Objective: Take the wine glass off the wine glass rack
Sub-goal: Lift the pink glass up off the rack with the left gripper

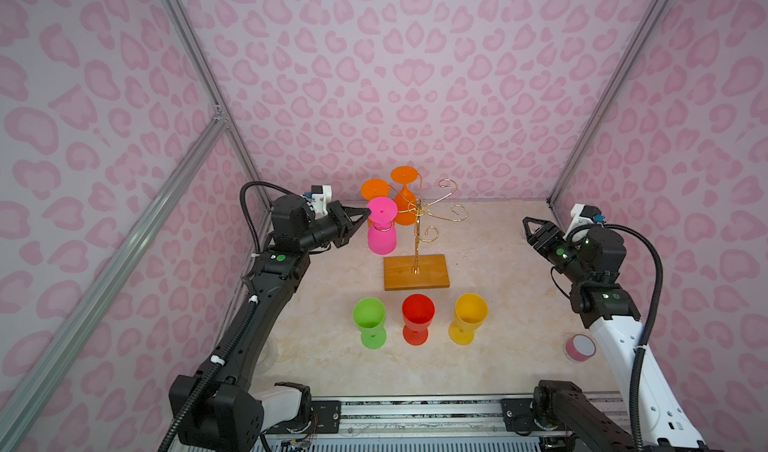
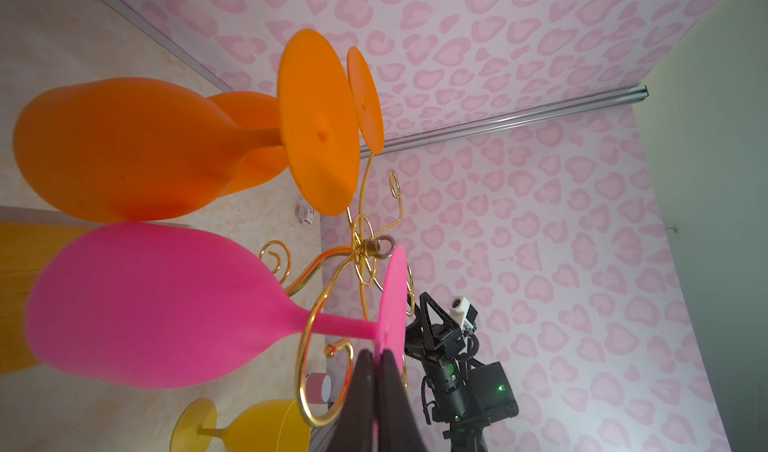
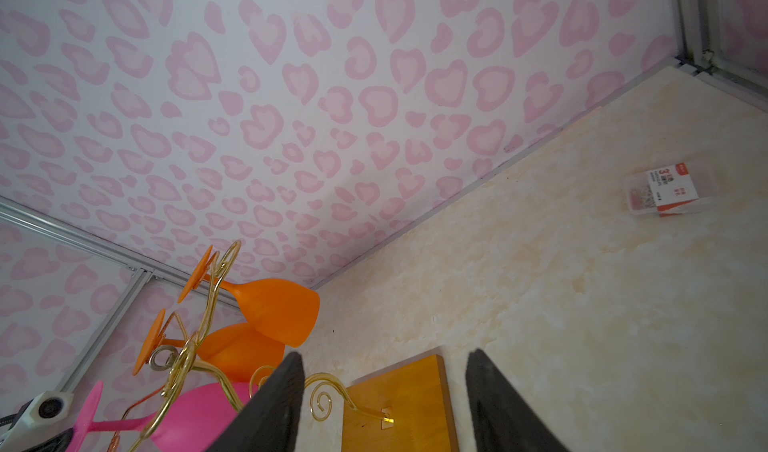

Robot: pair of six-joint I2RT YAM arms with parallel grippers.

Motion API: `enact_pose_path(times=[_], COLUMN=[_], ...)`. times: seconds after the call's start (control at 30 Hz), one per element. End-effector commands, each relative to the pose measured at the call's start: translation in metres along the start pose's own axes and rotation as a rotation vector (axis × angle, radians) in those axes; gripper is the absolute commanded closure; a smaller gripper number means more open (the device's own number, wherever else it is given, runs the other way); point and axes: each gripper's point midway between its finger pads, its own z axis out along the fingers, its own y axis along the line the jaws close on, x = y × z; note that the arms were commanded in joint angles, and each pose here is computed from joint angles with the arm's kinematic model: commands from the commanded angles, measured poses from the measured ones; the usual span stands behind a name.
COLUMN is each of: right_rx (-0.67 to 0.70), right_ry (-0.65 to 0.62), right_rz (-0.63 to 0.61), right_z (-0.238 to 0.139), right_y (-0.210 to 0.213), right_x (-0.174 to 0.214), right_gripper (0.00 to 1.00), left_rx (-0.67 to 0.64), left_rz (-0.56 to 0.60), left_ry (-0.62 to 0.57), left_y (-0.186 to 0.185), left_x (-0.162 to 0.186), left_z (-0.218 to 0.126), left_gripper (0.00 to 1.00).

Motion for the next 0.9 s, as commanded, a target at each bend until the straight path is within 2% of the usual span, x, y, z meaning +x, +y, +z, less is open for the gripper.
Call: enact_pose_path(times=[0.0,0.5,0.87], right_rx=[-0.023,-0.025,-0.020], right_ry=[-0.011,-0.010,-0.012], right_rz=[0.000,0.008,0.005], right_z=[-0.001,-0.002,-0.005], right_y=[0.004,0.003,0.004], right_x=[-0.003,-0.001,-0.002], right_gripper=[0.37,0.37,0.37], left_rx=[0.021,0.049,0.107], left_rz=[0.039,0.064,0.069], left_ry=[0.014,0.095,0.115], left_y=[-0.008,-0.018,-0.046], left_x=[0.003,0.038,0.073], left_z=[0.005,0.010,-0.035], left_gripper=[0.97,0.97,0.97])
